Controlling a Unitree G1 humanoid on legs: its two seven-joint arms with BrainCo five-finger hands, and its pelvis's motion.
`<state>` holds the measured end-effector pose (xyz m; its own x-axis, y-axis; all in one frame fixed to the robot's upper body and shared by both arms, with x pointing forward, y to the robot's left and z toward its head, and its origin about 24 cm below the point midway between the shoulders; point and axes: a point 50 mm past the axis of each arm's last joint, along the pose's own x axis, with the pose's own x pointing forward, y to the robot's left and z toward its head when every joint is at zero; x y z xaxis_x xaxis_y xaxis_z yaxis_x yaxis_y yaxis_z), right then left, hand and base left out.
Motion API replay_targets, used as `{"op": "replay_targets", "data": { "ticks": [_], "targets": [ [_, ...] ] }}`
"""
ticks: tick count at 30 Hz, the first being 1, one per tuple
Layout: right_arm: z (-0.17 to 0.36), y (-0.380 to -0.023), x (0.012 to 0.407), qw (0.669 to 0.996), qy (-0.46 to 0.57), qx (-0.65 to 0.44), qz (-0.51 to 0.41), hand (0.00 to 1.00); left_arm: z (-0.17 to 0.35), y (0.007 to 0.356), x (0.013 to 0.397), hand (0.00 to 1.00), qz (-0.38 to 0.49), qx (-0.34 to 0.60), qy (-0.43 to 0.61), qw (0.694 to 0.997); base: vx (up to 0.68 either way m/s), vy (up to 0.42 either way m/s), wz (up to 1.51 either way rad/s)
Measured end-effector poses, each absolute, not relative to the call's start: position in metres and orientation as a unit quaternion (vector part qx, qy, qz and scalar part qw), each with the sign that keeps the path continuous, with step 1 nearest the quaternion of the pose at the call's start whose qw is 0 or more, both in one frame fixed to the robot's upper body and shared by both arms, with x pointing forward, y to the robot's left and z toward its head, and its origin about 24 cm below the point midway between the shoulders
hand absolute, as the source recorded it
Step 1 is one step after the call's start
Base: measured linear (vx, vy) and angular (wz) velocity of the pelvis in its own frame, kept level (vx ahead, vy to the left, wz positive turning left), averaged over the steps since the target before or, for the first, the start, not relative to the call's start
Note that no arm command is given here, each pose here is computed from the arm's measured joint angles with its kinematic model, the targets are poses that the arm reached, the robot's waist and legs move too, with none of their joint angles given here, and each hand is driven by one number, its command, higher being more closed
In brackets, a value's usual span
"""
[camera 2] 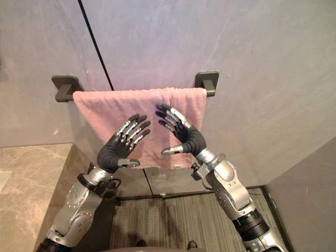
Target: Organize washtable
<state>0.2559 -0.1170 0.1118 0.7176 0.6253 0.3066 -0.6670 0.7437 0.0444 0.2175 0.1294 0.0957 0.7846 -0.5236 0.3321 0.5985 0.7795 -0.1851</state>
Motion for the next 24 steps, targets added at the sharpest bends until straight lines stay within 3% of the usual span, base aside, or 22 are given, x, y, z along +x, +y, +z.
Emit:
{"op": "replay_targets", "data": {
  "ticks": [12, 24],
  "targets": [
    [0.068, -0.125, 0.264, 0.948, -0.055, -0.027, 0.311, 0.0, 0.054, 0.144, 0.228, 0.0, -0.219, -0.076, -0.059, 0.971, 0.0, -0.002, 0.01],
    [0.057, -0.141, 0.275, 0.972, -0.038, -0.014, 0.23, 0.0, 0.035, 0.176, 0.239, 0.0, -0.087, -0.012, -0.028, 0.996, -0.01, -0.005, 0.01]
  ]
}}
